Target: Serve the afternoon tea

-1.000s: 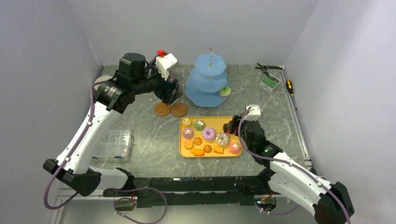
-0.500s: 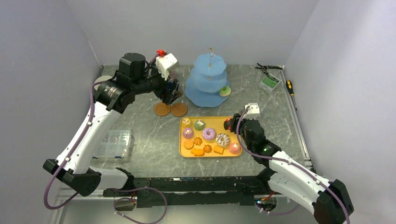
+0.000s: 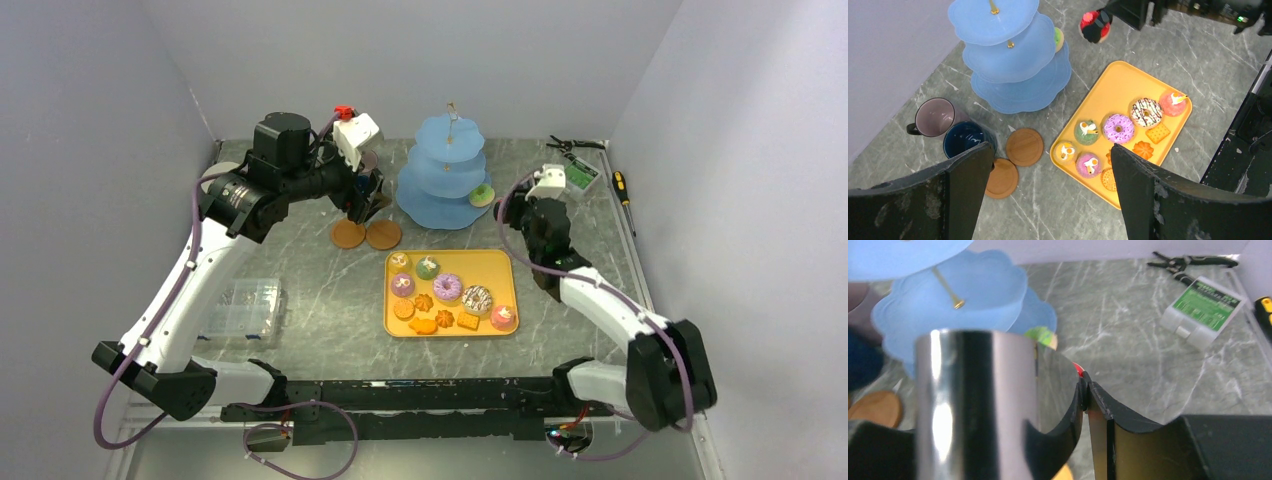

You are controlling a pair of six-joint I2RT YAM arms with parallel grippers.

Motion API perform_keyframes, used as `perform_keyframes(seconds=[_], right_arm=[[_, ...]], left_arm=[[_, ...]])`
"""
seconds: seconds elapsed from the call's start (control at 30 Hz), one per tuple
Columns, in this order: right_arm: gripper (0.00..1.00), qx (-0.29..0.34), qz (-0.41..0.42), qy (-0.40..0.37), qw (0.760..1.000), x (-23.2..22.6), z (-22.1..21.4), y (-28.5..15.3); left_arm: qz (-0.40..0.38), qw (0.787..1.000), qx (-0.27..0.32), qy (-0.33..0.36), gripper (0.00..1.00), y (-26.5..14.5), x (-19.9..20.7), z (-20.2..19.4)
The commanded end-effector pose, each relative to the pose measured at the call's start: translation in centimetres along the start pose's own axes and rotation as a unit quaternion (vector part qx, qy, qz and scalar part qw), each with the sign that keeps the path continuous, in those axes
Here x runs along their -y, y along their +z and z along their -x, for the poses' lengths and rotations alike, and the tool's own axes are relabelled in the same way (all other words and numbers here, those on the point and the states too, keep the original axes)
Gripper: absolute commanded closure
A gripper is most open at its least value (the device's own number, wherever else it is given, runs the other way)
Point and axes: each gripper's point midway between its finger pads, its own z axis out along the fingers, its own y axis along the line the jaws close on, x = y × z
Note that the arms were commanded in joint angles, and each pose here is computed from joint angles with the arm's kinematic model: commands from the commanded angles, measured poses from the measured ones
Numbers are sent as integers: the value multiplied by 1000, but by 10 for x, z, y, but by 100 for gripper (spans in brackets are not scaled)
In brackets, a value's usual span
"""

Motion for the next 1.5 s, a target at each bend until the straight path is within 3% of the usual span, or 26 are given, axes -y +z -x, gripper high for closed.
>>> perform_keyframes(seconds=[0.0,0.27,0.9,1.2,1.47], right_arm=[[53,72,14,11,997,0,55,32],[53,57,5,12,998,5,44,78],[54,34,18,4,999,-5,35,132],[54,44,30,41,998,-5,43,78],[53,34,84,54,994,-45,29,35]], left_arm=[[-2,999,33,4,7,-10,3,21],[-1,999,33,9,7,-9,2,22],[0,999,35,15,7,-11,1,23],[-4,999,38,13,7,-15,4,25],[-4,999,44,14,7,-17,6,26]])
